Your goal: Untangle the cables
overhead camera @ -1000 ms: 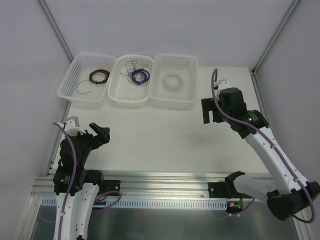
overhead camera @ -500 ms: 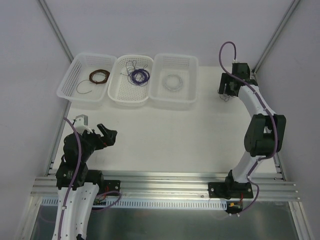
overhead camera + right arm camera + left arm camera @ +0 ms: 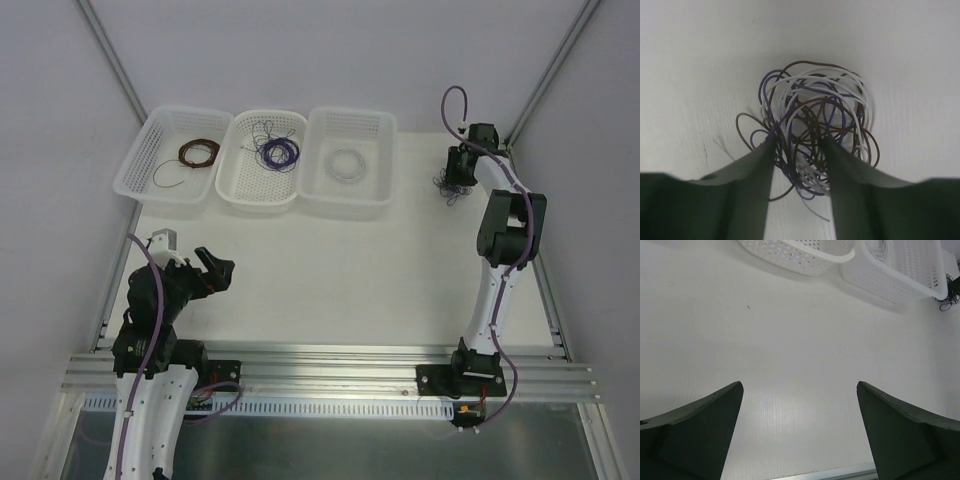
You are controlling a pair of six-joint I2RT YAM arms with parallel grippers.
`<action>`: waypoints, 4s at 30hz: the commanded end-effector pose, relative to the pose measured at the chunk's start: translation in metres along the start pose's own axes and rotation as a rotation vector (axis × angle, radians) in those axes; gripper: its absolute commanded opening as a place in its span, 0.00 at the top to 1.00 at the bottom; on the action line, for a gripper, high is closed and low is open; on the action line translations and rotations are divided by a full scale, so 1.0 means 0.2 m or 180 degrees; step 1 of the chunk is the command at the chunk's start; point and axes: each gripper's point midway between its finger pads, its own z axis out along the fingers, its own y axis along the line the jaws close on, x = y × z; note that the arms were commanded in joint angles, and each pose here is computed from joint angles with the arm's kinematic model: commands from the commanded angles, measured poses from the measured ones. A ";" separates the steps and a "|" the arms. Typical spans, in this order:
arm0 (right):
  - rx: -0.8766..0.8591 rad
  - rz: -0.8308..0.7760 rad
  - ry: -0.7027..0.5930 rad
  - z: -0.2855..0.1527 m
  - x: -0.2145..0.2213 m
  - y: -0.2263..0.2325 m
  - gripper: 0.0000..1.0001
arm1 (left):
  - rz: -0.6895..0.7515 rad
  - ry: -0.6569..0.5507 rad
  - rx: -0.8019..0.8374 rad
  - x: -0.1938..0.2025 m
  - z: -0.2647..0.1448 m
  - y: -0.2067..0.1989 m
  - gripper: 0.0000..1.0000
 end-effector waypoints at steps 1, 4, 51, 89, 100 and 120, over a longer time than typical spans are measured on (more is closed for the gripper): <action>-0.0341 -0.0085 0.0080 0.00 0.01 0.10 0.61 | 0.0077 -0.0038 0.0102 -0.02 0.02 -0.03 0.01; -0.0439 -0.0050 0.0024 -0.05 0.00 0.13 0.92 | 0.0075 -0.0036 0.0106 -0.02 0.03 -0.03 0.01; -0.1821 -0.1614 -0.0127 -1.46 1.29 1.42 0.53 | -0.0427 0.1611 0.1009 0.45 0.22 -0.53 0.04; -0.2402 -0.1815 -0.0241 -1.46 1.21 1.59 0.99 | -0.0899 0.1826 0.0785 0.78 0.31 -0.65 0.30; -0.2607 -0.1437 -0.0267 -1.60 1.14 1.66 0.99 | -0.0623 0.1651 0.1080 0.74 0.33 -0.77 0.28; -0.2620 -0.1179 -0.0896 -2.05 0.84 1.49 0.99 | -0.0397 0.1679 -0.0172 1.00 0.59 -0.59 0.89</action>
